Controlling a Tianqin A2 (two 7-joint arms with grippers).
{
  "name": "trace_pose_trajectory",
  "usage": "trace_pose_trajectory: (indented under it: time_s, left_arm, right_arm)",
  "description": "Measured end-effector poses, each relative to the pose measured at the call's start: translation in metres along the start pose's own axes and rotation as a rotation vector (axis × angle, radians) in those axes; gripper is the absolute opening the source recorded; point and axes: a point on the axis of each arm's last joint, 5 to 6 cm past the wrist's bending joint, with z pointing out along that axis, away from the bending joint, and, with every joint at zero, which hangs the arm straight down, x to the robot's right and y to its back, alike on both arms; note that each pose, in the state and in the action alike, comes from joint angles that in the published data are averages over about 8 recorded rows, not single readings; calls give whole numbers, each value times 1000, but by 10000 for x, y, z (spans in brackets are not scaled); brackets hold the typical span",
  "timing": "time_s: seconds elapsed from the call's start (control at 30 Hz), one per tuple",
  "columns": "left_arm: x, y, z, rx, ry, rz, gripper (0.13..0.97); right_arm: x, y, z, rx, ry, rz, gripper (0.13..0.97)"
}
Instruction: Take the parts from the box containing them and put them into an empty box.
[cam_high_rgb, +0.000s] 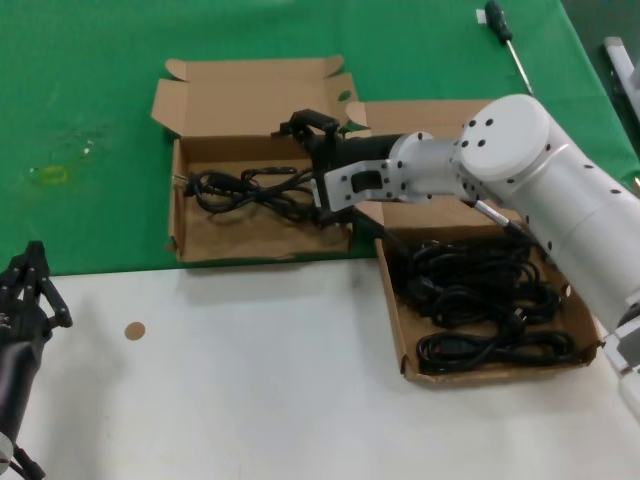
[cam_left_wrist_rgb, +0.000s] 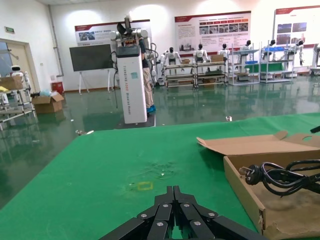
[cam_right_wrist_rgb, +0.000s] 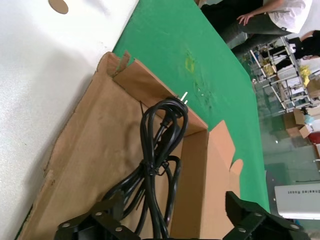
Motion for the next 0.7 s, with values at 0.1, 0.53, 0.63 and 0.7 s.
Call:
trace_pose_trajectory:
  time_s: [0.1, 0.53, 0.63, 0.7]
  left_arm:
    - [0, 0, 0, 0, 0, 0, 152]
    - [0, 0, 0, 0, 0, 0, 152]
    - [0, 0, 0, 0, 0, 0, 152]
    - [0, 0, 0, 0, 0, 0, 152]
  right_arm:
    - [3, 15, -24, 1, 3, 4, 659]
    - [16, 54, -195, 19, 24, 34, 858]
    - [25, 61, -247, 23, 34, 44, 897]
    - [30, 64, -272, 26, 39, 49, 922]
